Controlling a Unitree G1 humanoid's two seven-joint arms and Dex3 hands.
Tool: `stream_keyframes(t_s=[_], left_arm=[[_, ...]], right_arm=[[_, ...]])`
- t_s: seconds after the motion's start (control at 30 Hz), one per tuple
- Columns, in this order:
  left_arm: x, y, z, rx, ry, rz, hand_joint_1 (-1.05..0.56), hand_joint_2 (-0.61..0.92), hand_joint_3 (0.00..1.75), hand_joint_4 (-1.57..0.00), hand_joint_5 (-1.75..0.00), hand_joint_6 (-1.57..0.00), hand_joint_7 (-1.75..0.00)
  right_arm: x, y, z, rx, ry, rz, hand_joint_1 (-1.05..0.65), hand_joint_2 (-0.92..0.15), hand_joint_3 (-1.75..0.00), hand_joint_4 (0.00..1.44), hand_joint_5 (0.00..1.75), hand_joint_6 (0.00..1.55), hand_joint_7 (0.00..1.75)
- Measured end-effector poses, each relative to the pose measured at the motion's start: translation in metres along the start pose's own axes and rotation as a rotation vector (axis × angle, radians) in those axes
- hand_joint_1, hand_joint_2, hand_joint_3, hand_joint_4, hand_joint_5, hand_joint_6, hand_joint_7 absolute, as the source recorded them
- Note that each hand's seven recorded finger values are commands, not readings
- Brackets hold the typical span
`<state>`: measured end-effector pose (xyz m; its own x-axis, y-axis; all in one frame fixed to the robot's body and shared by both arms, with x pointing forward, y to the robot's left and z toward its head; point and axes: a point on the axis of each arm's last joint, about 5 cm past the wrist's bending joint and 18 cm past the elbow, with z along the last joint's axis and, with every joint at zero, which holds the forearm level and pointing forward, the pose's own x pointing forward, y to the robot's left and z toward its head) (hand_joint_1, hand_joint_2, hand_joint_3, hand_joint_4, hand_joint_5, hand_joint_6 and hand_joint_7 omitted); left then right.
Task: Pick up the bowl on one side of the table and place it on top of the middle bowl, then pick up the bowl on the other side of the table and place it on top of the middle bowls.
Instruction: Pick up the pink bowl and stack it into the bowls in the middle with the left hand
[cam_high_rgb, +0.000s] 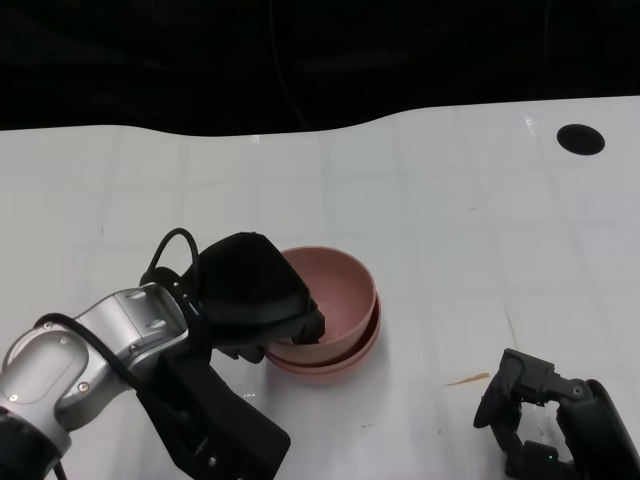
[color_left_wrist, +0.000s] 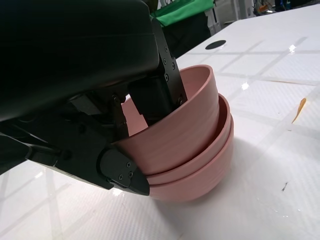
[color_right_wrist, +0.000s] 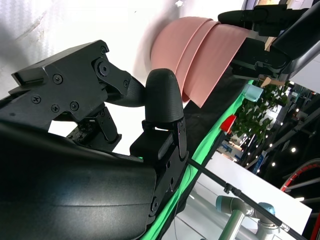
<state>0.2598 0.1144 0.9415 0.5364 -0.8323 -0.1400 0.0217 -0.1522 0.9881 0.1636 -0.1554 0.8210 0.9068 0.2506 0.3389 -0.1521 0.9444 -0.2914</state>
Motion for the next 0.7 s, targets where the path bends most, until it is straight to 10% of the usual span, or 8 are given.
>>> stream_keyframes(t_s=[0.07,0.23,0.7], left_arm=[[0.000,-0.001,0.000,-0.001,-0.004,0.012,-0.21,0.88,0.00,-0.88,-1.00,-1.21,-0.01],[0.000,-0.003,0.000,-0.017,-0.013,0.055,-0.30,0.91,0.04,-1.03,-0.30,-1.12,0.00],[-0.003,-0.010,0.001,-0.013,0.061,0.094,-0.98,0.92,0.49,-0.54,0.00,-0.60,0.00]], right_arm=[[0.000,0.000,0.000,0.000,0.000,0.000,-0.20,-0.63,-1.07,0.87,1.75,0.71,1.59],[0.000,0.000,0.000,0.000,0.001,0.000,-0.19,-0.63,-1.08,0.87,1.75,0.71,1.59],[0.000,0.000,0.000,0.001,0.003,-0.001,-0.22,-0.63,-1.07,0.87,1.75,0.71,1.59]])
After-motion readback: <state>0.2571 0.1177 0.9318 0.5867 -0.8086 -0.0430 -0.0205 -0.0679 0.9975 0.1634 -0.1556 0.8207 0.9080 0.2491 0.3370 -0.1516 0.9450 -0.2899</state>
